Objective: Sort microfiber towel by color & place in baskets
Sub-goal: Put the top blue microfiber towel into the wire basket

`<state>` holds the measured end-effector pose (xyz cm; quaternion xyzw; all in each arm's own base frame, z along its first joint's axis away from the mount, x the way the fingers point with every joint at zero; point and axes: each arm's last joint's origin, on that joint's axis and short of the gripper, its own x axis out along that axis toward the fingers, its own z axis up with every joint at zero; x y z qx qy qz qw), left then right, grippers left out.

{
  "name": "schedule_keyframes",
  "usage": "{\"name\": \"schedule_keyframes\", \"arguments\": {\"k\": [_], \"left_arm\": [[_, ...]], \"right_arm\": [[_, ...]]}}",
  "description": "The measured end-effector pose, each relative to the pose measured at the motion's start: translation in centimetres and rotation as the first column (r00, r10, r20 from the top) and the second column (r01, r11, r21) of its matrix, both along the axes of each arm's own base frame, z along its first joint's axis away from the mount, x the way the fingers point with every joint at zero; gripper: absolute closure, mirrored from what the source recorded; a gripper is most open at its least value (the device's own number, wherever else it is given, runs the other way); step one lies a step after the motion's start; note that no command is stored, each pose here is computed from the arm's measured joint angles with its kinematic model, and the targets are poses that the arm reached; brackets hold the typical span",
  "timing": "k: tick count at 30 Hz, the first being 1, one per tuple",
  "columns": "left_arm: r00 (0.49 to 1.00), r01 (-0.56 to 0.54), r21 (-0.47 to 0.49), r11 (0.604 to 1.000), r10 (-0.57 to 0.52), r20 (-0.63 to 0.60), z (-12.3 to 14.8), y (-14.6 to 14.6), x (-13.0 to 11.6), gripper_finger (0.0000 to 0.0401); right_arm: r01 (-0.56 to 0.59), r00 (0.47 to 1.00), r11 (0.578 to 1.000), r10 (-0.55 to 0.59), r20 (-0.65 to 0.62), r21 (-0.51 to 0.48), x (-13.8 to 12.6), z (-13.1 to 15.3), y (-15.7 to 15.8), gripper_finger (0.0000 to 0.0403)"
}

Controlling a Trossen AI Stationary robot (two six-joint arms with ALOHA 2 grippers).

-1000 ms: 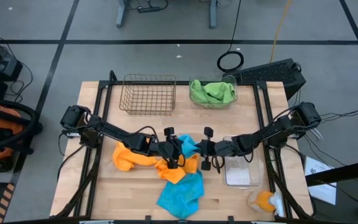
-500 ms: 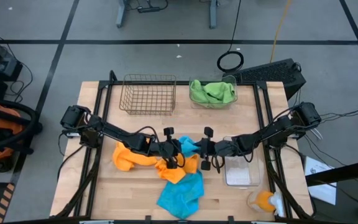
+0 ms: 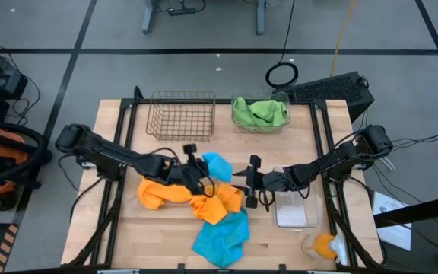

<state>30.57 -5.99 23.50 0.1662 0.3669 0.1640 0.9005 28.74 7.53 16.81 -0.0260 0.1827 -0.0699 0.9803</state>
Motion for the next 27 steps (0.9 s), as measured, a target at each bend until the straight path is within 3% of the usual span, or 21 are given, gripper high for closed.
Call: {"name": "schedule_keyframes", "arguments": {"k": [9,17,27], "left_arm": [[0.984,-0.179,0.159,0.971,0.176,0.032,5.1,2.9,-5.2,0.0380],[0.941,-0.327,0.222,0.918,0.339,-0.017,6.7,8.1,-7.9,0.0379],[0.928,-0.351,0.068,0.934,0.356,-0.107,5.4,15.0,-8.3,0.0361]], "right_arm": [[-0.002,1.000,1.000,0.002,-0.001,-0.003,0.0,0.0,0.0,0.0220],[-0.002,1.000,1.000,0.002,0.007,-0.001,0.0,0.1,0.0,0.0220],[-0.001,1.000,1.000,0.001,0.006,-0.002,0.0,0.1,0.0,0.0220]]}}
